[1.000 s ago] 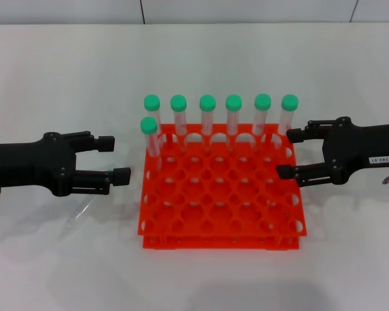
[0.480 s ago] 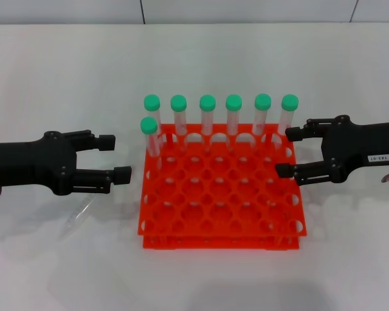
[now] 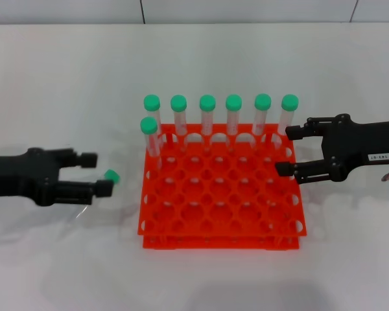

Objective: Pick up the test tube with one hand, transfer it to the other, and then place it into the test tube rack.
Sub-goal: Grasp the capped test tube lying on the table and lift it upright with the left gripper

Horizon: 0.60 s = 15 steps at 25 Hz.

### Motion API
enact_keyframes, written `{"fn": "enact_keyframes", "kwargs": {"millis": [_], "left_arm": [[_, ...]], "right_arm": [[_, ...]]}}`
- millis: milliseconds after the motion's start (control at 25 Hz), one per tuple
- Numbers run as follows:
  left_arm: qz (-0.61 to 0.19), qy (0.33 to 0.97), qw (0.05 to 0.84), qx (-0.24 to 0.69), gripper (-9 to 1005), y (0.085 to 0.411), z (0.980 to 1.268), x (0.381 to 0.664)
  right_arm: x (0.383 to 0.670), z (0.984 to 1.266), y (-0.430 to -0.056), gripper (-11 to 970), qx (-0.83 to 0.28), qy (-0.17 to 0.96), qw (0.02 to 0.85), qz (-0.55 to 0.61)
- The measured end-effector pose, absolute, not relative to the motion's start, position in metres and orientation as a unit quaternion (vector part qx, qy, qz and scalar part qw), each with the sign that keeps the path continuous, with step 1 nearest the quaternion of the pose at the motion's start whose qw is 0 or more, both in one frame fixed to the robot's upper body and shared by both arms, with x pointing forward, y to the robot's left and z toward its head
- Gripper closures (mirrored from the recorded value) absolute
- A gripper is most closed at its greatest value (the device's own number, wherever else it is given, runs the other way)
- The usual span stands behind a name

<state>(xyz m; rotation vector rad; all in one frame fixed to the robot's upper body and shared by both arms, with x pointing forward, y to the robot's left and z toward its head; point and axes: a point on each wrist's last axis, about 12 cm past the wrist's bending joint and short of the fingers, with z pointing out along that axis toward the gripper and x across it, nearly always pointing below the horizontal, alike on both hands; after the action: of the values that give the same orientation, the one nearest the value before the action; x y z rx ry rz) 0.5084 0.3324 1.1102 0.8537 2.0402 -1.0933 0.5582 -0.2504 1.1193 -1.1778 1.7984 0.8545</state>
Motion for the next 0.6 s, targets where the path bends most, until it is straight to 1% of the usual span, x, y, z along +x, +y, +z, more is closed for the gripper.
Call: {"fn": "enact_keyframes", "kwargs": {"millis": [200, 360, 600], "left_arm": [[-0.401, 0.825, 0.262, 0.3, 116, 0.349, 1.115, 0.51], [-0.364, 0.862, 0.206, 0.286, 116, 0.363, 1.121, 0.514], [-0.341, 0.88, 0.16, 0.29, 117, 0.362, 1.126, 0.521]], "right_arm": [[0.558, 1.12, -0.25, 179, -0.459, 0.71, 0.408, 0.344], [0.558, 1.121, -0.25, 179, -0.455, 0.708, 0.414, 0.347], [0.558, 1.122, -0.249, 180, -0.453, 0.705, 0.416, 0.353]]}}
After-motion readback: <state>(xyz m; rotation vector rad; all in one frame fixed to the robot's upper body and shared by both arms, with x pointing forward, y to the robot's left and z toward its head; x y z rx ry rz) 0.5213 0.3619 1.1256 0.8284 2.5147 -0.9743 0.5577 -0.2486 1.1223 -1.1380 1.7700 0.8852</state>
